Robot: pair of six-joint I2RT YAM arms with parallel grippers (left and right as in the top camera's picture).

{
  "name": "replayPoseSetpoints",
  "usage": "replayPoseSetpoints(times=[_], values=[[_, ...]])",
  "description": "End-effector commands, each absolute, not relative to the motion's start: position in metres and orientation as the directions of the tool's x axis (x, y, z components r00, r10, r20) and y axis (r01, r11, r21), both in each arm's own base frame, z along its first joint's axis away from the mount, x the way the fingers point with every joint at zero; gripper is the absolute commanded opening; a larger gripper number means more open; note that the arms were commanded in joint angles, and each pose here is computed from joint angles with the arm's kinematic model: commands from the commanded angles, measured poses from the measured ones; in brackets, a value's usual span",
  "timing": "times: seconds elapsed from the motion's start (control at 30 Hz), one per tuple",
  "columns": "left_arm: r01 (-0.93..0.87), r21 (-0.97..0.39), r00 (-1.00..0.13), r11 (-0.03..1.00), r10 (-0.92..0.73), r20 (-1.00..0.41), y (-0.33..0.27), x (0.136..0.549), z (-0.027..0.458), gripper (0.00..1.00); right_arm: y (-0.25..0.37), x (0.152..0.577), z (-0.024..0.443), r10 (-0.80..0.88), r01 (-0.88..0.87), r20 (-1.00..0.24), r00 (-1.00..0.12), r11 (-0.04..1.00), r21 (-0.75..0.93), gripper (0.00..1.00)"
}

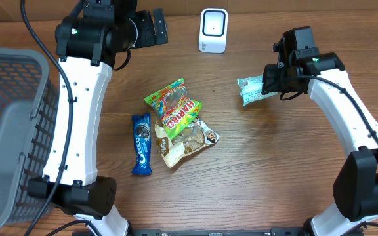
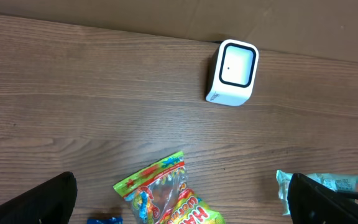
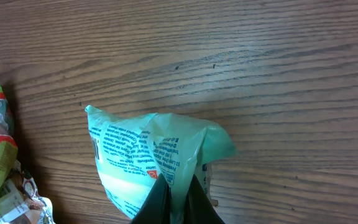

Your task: Scan the item barcode

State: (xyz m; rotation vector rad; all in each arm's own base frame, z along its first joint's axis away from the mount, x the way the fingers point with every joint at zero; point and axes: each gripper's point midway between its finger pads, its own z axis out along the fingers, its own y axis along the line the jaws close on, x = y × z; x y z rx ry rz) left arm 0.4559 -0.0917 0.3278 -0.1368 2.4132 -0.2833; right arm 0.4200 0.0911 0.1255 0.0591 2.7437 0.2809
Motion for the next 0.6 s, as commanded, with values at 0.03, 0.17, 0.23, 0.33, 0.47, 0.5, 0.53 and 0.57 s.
replayPoseSetpoints(times=[0.03,0.17,0.23,0.33,0.47,0.5,0.53,0.57], values=[[-0.015,-0.261,-0.727,0.965,-0.19,-0.66,-0.0928,0.4506,0.3461,1.0,0.0903,0.4279,0.1522,0.081,-0.009,-0.431,-0.899,0.979,0.204,0.04],[-0.015,-0.261,-0.727,0.965,-0.19,-0.66,-0.0928,0.4506,0.3461,1.0,0.0842,0.427,0.1505,0.082,0.007,-0.429,-0.899,0.985,0.173,0.04],[-0.015,-0.261,-0.727,0.965,-0.19,-0.66,-0.0928,0.4506,0.3461,1.0,0.0836,0.4272,0.1506,0.082,0.009,-0.43,-0.899,0.985,0.17,0.04],[-0.015,-0.261,-0.727,0.965,-0.19,-0.66,-0.0928,0.4506,0.3461,1.0,0.083,0.427,0.1504,0.082,0.01,-0.43,-0.899,0.986,0.167,0.04],[-0.015,-0.261,-0.727,0.965,-0.19,-0.66,-0.0928,0.4506,0.3461,1.0,0.0817,0.4272,0.1503,0.082,0.014,-0.431,-0.898,0.987,0.16,0.04],[-0.015,-0.261,-0.727,0.965,-0.19,-0.66,-0.0928,0.4506,0.3461,1.0,0.0817,0.4272,0.1503,0.082,0.014,-0.431,-0.898,0.987,0.16,0.04],[-0.015,-0.261,-0.727,0.965,-0.19,-0.66,-0.0928,0.4506,0.3461,1.0,0.0817,0.4272,0.1503,0.082,0.014,-0.431,-0.898,0.987,0.16,0.04],[-0.015,-0.261,-0.727,0.965,-0.19,-0.66,-0.0928,0.4506,0.3461,1.0,0.0817,0.4272,0.1503,0.082,0.014,-0.431,-0.898,0.987,0.16,0.04]])
